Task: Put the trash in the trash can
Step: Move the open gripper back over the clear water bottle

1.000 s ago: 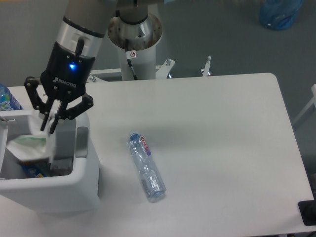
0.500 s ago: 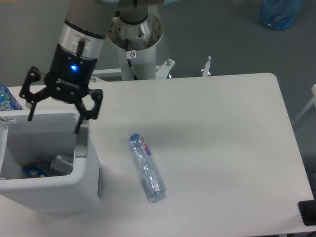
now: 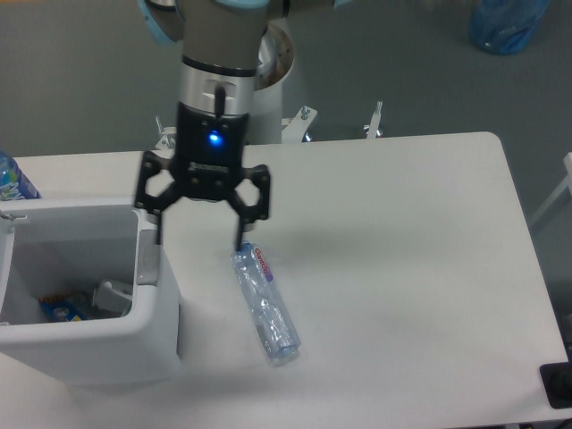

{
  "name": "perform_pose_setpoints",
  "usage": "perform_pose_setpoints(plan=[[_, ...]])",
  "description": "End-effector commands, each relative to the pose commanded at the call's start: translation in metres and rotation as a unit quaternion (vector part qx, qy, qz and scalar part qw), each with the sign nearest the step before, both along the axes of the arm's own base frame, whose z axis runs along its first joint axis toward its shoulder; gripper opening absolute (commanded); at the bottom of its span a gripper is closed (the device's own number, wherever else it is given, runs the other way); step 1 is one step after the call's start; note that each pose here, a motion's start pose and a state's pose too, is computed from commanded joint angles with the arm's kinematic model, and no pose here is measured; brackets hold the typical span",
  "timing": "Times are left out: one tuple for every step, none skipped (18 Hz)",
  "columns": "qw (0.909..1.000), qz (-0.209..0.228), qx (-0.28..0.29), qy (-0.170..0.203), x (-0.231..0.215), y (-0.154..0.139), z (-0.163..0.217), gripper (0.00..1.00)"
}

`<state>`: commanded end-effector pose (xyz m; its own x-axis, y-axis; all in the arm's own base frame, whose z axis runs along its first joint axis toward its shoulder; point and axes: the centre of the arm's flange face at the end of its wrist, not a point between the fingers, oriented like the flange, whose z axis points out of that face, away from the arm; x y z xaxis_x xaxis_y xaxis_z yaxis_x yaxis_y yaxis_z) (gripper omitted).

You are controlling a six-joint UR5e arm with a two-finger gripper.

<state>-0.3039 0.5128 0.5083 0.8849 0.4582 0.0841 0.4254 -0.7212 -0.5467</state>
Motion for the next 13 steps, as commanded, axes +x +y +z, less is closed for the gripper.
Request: perform_pose_setpoints(plan=[[1.0000,0.001,-0.005,-0.002,-0.007,0.001,-0.007,1.00],[0.9998,-0.006,-0.016,-0.003,-0.013,0.000,-0.016,1.00],[0.9994,-0.015,-0.032,0.002,-0.017,0.000,-0.023,1.00],[0.9985,-0.016,-0.052,0.011,-0.024,-0.003,-0.028,1.00],[0.9970,-0.014,-0.073,0.019,-0.029,-0.006,-0.035,1.00],[0.9958,-0.014,-0.087,0.024,-0.034,-0.006,-0.042,1.00],[0.9956,-0.012,-0.090,0.025,-0.037,-0.006,-0.044,1.00],[0.9954,-0.010,-0.093,0.020,-0.041,-0.005,-0.050,1.00],[0.9956,-0.003,-0.093,0.013,-0.044,-0.003,-0.056,1.00],[0.9956,0.008,-0.093,0.001,-0.046,-0.001,-0.064,1.00],[0.9953,0.032,-0.090,-0.013,-0.049,0.002,-0.071,1.00],[0.9945,0.053,-0.086,-0.025,-0.052,0.006,-0.076,1.00],[0.9932,0.071,-0.086,-0.036,-0.056,0.009,-0.083,1.00]])
